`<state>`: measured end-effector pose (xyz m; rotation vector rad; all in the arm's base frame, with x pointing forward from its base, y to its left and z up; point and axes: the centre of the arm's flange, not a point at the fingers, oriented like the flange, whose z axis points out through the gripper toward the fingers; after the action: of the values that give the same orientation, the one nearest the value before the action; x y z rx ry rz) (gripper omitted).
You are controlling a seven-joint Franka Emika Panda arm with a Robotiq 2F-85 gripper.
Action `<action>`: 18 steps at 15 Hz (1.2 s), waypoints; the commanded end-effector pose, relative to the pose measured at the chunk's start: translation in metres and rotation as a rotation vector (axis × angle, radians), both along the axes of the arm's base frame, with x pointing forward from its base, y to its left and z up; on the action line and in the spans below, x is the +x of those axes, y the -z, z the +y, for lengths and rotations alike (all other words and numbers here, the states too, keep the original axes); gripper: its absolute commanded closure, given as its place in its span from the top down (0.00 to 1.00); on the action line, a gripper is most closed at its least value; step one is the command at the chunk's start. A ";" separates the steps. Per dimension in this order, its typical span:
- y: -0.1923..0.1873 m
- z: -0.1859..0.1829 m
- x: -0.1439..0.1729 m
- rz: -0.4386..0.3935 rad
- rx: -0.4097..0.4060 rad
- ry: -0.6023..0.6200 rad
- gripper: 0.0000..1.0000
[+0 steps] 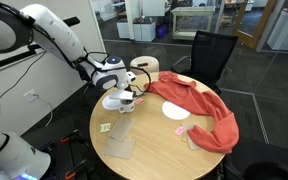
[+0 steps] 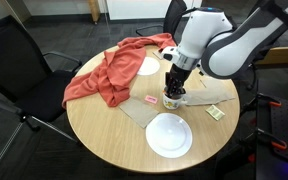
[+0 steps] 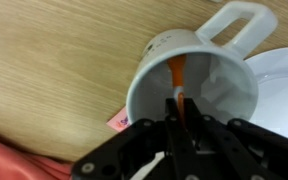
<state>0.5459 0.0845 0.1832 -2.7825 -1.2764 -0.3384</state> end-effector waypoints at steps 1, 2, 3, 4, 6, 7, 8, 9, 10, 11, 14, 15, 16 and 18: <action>-0.027 -0.006 -0.012 -0.051 0.002 0.055 0.03; -0.033 -0.009 -0.014 -0.065 0.003 0.068 0.03; -0.042 -0.012 -0.018 -0.079 0.009 0.082 0.03; -0.050 -0.016 -0.020 -0.094 0.017 0.091 0.03; -0.070 -0.024 -0.028 -0.136 0.035 0.111 0.03; -0.080 -0.029 -0.033 -0.158 0.046 0.127 0.03; -0.090 -0.032 -0.037 -0.180 0.063 0.136 0.03; -0.101 -0.036 -0.042 -0.205 0.084 0.159 0.03; -0.111 -0.040 -0.046 -0.231 0.106 0.173 0.03; -0.122 -0.043 -0.050 -0.260 0.124 0.194 0.03; -0.142 -0.055 -0.058 -0.319 0.144 0.262 0.03; -0.148 -0.060 -0.058 -0.329 0.146 0.285 0.03; -0.149 -0.067 -0.058 -0.335 0.140 0.309 0.03; -0.148 -0.082 -0.058 -0.333 0.123 0.362 0.03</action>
<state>0.5103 0.0295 0.3269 -2.8661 -0.8131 -0.8725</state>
